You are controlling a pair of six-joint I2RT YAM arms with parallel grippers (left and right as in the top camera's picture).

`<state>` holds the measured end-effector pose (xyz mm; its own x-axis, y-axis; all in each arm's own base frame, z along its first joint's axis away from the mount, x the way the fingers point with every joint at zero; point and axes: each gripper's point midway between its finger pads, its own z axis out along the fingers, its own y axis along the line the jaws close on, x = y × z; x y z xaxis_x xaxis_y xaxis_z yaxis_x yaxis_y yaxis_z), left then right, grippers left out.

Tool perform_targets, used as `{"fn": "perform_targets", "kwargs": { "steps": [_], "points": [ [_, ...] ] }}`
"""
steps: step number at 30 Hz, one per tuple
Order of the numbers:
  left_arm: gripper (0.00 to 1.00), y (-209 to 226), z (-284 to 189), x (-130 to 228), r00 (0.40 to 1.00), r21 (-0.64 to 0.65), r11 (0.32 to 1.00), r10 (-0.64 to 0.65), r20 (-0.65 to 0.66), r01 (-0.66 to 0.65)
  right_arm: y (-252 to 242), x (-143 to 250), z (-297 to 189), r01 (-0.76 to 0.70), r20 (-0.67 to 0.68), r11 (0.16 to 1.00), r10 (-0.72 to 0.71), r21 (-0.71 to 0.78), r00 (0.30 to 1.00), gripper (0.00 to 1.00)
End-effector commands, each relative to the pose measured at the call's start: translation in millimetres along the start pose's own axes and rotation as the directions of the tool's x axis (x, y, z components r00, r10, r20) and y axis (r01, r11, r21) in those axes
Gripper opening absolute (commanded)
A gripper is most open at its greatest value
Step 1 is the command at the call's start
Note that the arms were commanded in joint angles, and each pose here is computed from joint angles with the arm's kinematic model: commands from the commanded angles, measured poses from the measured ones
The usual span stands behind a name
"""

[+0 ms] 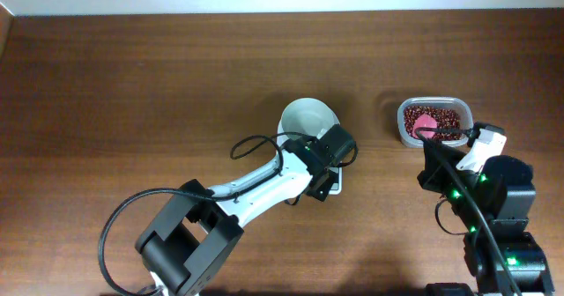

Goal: Scoop and weigh 50g on scale
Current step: 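Lower the scoop with the right gripper into the red beans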

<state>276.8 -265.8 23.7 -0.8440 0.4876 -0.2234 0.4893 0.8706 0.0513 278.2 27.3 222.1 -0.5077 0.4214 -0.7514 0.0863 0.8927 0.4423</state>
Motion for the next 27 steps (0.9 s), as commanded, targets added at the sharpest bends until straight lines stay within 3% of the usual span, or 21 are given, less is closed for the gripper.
{"fn": "perform_targets", "kwargs": {
  "steps": [1,7,14,18,20,27],
  "points": [
    [0.0,-1.0,0.3,-1.3,1.0,0.004,1.0,0.001,-0.011,-0.001,-11.3,0.7,2.3,0.02,-0.039,0.997,-0.017,0.071,0.999,0.04],
    [0.0,-1.1,0.4,-1.4,1.0,0.004,1.0,0.001,-0.01,-0.001,-30.4,10.6,26.0,0.088,-0.207,0.979,-0.049,0.183,0.977,0.04],
    [0.0,-1.1,0.4,-1.1,1.0,0.004,1.0,0.001,-0.012,-0.001,-46.0,-32.7,53.8,0.236,-0.258,0.919,-0.156,0.316,0.953,0.04],
    [0.0,-1.1,0.4,-1.4,1.0,0.004,1.0,0.001,-0.01,-0.001,-83.2,-35.5,67.9,0.293,-0.307,0.845,-0.163,0.448,0.938,0.04],
    [0.0,-1.3,0.4,-1.3,1.0,0.004,1.0,0.001,-0.01,-0.001,-112.8,-25.4,77.9,0.275,-0.358,0.828,-0.096,0.489,0.929,0.04],
    [0.0,-1.3,0.4,-1.3,1.0,0.004,1.0,0.001,-0.01,-0.001,-125.4,-12.5,117.5,0.189,-0.389,0.913,-0.037,0.361,0.921,0.04]
  ]
}}
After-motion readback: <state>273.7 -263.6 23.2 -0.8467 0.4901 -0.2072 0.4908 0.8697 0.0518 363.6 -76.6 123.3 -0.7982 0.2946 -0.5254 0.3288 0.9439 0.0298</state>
